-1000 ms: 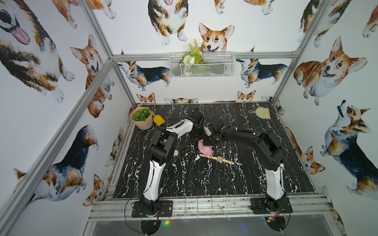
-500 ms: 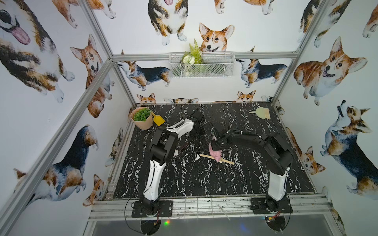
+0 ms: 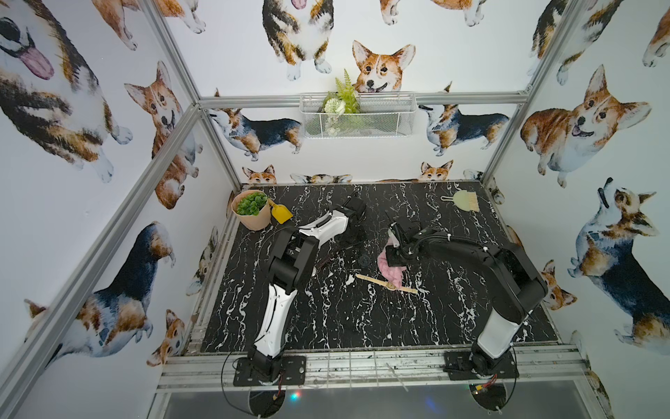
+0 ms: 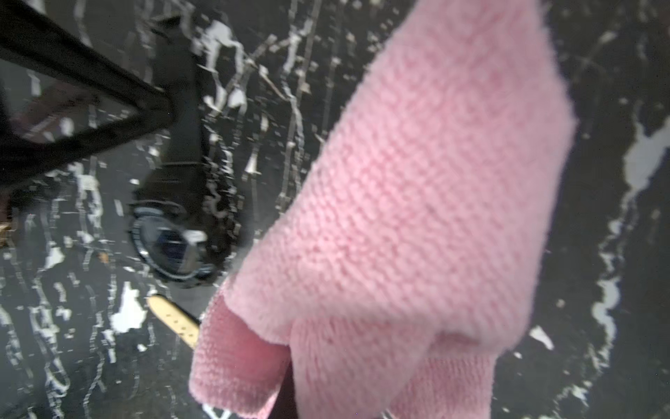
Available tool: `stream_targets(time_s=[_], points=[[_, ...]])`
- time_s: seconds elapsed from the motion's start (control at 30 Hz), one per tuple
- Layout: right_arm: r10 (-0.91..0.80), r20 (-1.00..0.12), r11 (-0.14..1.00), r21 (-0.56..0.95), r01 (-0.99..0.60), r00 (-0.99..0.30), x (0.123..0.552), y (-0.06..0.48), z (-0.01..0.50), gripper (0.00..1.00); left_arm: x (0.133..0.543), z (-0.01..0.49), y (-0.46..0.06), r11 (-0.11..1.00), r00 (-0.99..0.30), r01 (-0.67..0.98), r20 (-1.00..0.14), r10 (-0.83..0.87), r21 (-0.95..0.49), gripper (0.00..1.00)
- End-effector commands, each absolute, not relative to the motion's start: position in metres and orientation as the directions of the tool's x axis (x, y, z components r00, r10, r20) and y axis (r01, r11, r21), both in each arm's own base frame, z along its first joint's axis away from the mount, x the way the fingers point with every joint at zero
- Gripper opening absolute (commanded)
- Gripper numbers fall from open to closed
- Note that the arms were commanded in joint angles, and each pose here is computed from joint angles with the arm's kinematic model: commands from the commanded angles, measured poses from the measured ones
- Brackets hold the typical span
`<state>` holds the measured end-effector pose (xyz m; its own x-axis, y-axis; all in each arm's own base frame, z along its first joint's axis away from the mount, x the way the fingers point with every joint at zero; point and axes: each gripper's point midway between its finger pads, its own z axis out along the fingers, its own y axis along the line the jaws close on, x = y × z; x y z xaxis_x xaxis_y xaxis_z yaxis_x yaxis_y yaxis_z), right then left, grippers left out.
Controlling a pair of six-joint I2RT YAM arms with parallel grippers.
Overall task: Wipe the watch dial
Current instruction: Wipe the dirt from the watch dial.
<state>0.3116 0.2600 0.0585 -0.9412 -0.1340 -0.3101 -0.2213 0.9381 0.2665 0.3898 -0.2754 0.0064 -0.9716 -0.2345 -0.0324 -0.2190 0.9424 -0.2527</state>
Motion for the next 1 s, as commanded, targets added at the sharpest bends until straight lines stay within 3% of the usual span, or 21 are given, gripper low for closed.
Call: stream_targets(time_s=[0.0, 0.13, 0.33, 0.43, 0.6, 0.97], points=[[-0.147, -0.334, 0.884, 0.378, -0.275, -0.931, 0.317, 0.306, 0.071, 0.14, 0.325, -0.02, -0.214, 0.957, -0.947, -0.28, 0.144, -0.289, 0.077, 0.09], [-0.14, -0.323, 0.87, 0.41, -0.272, -0.936, 0.328, 0.33, 0.06, 0.19, 0.318, -0.023, -0.216, 0.952, -0.937, -0.3, 0.167, -0.307, 0.067, 0.09], [-0.168, -0.268, 0.914, 0.318, -0.252, -0.949, 0.337, 0.329, 0.025, 0.39, 0.31, -0.026, -0.215, 0.945, -0.926, -0.321, 0.189, -0.326, 0.058, 0.09], [-0.158, -0.268, 0.92, 0.31, -0.24, -0.95, 0.338, 0.327, 0.016, 0.42, 0.308, -0.026, -0.216, 0.943, -0.922, -0.328, 0.199, -0.332, 0.053, 0.09], [-0.177, -0.24, 0.948, 0.218, -0.23, -0.954, 0.332, 0.313, 0.003, 0.29, 0.305, -0.03, -0.217, 0.935, -0.911, -0.351, 0.215, -0.352, 0.042, 0.09], [-0.19, -0.207, 0.967, 0.131, -0.22, -0.96, 0.307, 0.276, -0.007, 0.21, 0.304, -0.034, -0.211, 0.938, -0.914, -0.341, 0.21, -0.347, 0.065, 0.08]])
